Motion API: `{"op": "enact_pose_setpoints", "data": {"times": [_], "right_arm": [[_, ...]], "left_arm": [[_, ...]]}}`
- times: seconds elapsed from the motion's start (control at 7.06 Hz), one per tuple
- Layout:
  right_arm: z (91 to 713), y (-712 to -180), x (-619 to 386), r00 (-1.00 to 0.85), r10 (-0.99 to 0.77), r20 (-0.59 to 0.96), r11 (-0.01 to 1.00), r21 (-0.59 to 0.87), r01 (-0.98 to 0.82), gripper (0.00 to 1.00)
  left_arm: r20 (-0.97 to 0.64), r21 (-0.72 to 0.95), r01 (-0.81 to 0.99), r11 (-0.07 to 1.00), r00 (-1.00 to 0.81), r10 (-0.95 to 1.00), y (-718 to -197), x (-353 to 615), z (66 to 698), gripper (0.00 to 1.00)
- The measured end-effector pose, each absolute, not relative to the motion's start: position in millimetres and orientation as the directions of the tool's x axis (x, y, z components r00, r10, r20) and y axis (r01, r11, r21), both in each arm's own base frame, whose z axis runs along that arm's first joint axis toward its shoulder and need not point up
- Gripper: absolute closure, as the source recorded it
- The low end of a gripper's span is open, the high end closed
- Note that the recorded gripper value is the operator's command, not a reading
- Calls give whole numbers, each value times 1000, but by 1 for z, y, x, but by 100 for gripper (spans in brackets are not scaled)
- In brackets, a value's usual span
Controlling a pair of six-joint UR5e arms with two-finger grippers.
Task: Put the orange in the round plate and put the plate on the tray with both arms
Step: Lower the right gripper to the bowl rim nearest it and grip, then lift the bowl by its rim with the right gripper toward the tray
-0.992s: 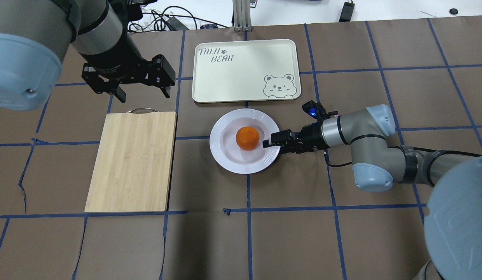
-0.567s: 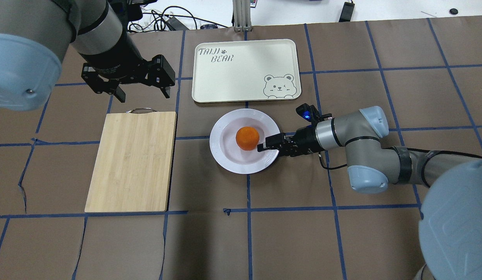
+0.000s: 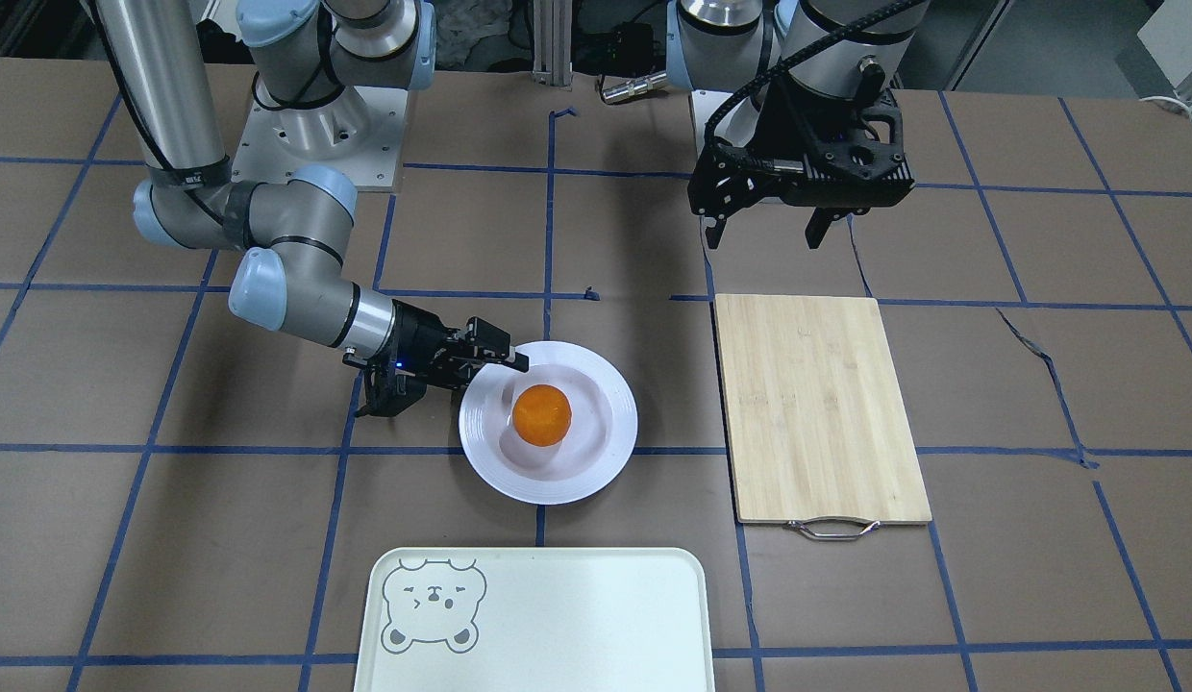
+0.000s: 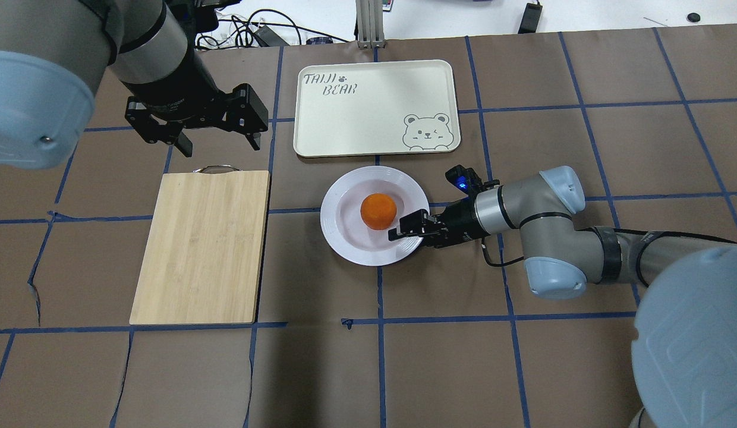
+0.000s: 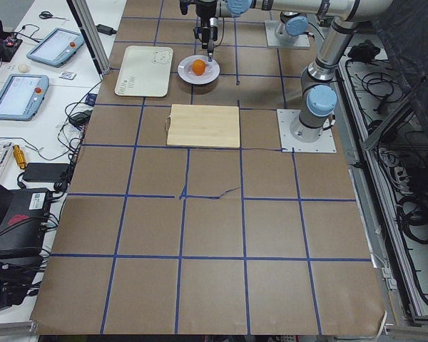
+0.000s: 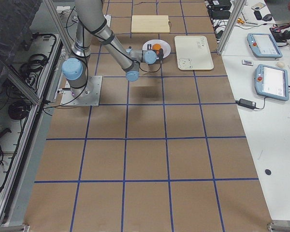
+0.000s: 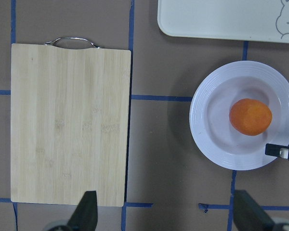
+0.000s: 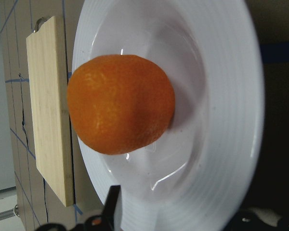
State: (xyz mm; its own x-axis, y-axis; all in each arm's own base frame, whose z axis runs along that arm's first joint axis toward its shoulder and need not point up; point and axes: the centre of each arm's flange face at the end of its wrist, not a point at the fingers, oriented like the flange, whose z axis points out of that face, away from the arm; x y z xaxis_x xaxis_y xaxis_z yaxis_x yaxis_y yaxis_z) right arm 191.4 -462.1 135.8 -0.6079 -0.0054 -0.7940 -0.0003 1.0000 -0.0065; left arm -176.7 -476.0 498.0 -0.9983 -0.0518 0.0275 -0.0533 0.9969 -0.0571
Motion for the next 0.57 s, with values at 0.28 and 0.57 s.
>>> {"op": "enact_pose_setpoints", "data": {"times": [0.28,0.57], "right_arm": [[138,-462,192,-621,5,-784,1000,0,8,84],[150,-462,191,-637,40,-770,999,15,44,85]], "left_arm": [[29,-57,-53,997,-998,-52,-476,-177,498,0],[29,-58,-54,997,-998,-53,-476,-177,498,0]]}}
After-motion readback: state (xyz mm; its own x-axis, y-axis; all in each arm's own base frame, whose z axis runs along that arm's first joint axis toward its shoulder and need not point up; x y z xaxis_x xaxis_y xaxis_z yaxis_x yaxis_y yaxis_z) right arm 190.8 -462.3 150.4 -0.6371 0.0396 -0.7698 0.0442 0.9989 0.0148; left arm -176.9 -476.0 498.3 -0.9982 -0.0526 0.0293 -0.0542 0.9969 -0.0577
